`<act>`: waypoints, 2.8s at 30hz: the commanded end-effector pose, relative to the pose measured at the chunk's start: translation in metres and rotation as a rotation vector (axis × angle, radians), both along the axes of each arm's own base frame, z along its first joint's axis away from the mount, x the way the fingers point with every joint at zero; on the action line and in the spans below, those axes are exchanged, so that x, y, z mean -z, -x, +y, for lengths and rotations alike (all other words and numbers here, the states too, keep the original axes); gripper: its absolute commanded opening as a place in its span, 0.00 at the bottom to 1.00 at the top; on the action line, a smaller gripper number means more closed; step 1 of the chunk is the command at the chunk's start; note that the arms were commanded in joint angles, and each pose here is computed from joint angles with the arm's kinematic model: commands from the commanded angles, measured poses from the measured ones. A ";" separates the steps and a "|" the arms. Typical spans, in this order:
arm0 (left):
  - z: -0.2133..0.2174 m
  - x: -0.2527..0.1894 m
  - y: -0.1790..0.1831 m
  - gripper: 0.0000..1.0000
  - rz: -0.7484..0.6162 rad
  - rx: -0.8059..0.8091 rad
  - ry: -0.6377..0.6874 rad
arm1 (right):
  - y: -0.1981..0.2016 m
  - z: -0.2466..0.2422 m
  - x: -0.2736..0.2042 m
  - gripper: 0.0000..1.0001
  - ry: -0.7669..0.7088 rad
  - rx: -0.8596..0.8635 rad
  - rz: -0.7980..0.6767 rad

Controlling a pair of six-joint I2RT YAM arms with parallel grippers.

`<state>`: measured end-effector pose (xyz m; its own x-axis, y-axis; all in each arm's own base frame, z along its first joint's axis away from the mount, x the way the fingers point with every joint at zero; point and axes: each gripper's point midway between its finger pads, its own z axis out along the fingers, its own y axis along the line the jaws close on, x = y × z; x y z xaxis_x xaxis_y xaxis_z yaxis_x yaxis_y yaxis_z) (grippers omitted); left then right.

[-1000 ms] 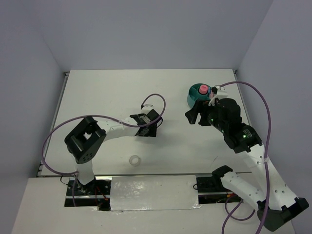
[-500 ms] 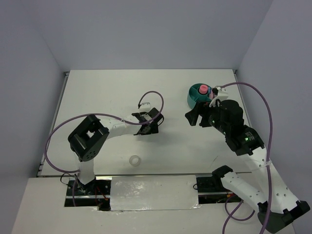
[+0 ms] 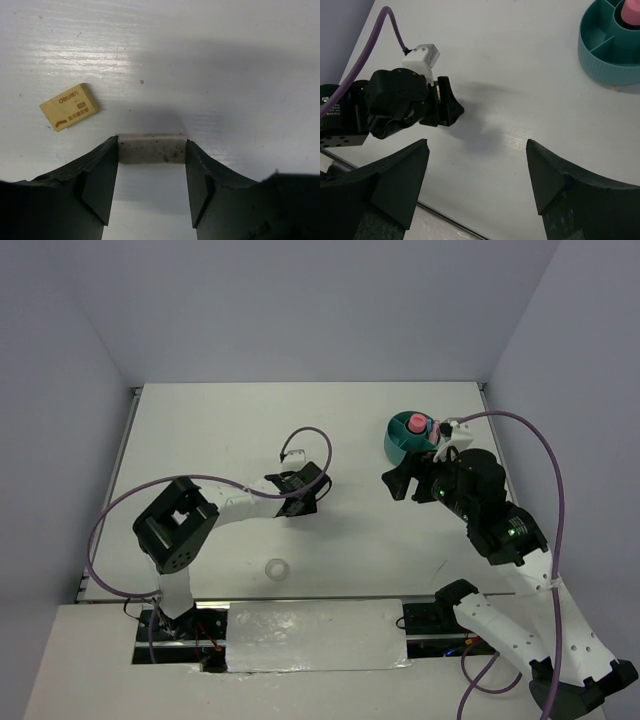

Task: Sort the stationery into containers
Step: Pick up the stationery from the center of the board, then place the stationery in the storage box.

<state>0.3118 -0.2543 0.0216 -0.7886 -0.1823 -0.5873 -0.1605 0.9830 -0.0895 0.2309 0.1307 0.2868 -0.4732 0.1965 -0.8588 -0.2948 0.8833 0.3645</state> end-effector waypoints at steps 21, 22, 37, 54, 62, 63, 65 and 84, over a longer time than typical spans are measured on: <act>-0.215 -0.224 -0.094 0.35 -0.731 1.220 0.434 | 0.034 -0.002 -0.024 0.86 -0.024 -0.086 -0.089; -0.219 -0.229 -0.099 0.36 -0.744 1.227 0.441 | 0.036 -0.002 -0.024 0.86 -0.026 -0.089 -0.092; -0.243 -0.188 -0.149 0.51 -0.792 1.285 0.443 | 0.041 0.003 -0.020 0.86 -0.048 -0.115 -0.071; -0.244 -0.173 -0.173 0.63 -0.815 1.274 0.539 | 0.037 0.010 -0.016 0.86 -0.060 -0.140 -0.054; -0.249 -0.166 -0.172 0.70 -0.811 1.281 0.578 | 0.034 0.012 -0.011 0.85 -0.042 -0.149 -0.042; -0.250 -0.168 -0.171 0.71 -0.819 1.287 0.584 | 0.035 0.011 -0.012 0.85 -0.043 -0.148 -0.047; -0.251 -0.166 -0.174 0.73 -0.821 1.275 0.585 | 0.035 0.011 -0.014 0.85 -0.047 -0.149 -0.053; -0.203 -0.236 -0.171 0.99 -0.876 1.083 0.462 | 0.033 0.022 -0.011 0.85 -0.068 -0.195 -0.049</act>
